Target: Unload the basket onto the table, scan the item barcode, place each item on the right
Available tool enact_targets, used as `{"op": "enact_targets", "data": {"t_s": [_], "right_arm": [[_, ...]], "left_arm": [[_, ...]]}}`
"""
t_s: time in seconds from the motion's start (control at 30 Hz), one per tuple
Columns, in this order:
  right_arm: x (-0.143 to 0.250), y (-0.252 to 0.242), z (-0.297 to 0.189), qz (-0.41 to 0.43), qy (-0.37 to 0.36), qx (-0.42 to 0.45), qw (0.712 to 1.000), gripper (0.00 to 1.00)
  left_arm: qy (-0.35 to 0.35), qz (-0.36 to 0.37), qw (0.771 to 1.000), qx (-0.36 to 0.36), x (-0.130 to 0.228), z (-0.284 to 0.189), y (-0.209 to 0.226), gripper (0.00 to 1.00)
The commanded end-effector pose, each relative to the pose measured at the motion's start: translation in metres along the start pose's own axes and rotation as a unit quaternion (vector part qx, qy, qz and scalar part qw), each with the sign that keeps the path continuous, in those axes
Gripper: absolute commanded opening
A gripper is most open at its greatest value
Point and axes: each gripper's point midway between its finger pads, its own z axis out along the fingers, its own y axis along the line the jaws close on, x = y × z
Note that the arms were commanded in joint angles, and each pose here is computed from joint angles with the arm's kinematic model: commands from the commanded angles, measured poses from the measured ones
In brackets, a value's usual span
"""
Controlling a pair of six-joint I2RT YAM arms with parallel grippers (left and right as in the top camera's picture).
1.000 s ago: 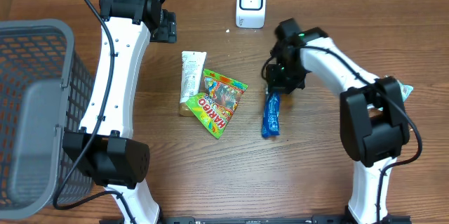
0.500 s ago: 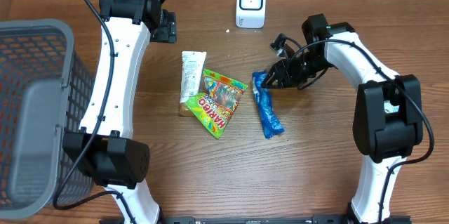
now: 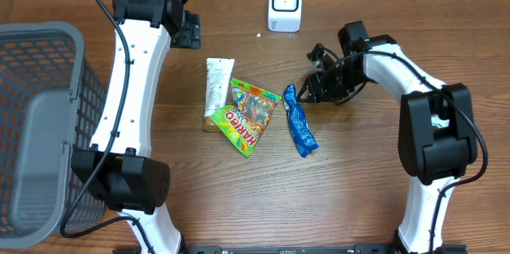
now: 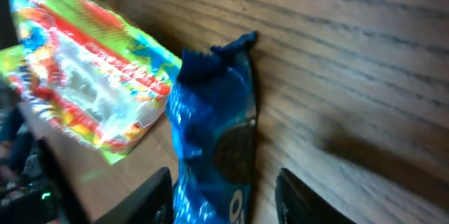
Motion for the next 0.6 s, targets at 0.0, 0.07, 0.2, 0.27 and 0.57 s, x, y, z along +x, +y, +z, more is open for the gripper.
{"op": "enact_targets", "data": {"t_s": [0.0,0.07,0.2,0.27,0.57], "right_arm": [[0.0001,-0.0017,0.0164,0.020,0.010,0.056,0.998,0.52],[-0.0002,-0.0017,0.0188,0.016,0.010,0.066,0.998,0.52],[-0.0004,-0.0010,0.0196,0.014,0.010,0.067,0.998,0.52],[-0.0002,-0.0009,0.0198,0.014,0.011,0.067,0.998,0.52],[0.0009,-0.0104,0.0241,0.016,0.014,0.083,0.996,0.25]], "left_arm": [[0.003,0.012,1.000,-0.006,0.0000,0.0051,-0.0029,1.00],[0.003,0.012,1.000,-0.006,-0.0001,0.0051,-0.0029,1.00],[0.003,0.012,1.000,-0.006,-0.0001,0.0051,-0.0029,1.00],[0.003,0.012,1.000,-0.006,-0.0001,0.0051,-0.0029,1.00],[0.003,0.012,1.000,-0.006,-0.0001,0.0051,-0.0029,1.00]]}}
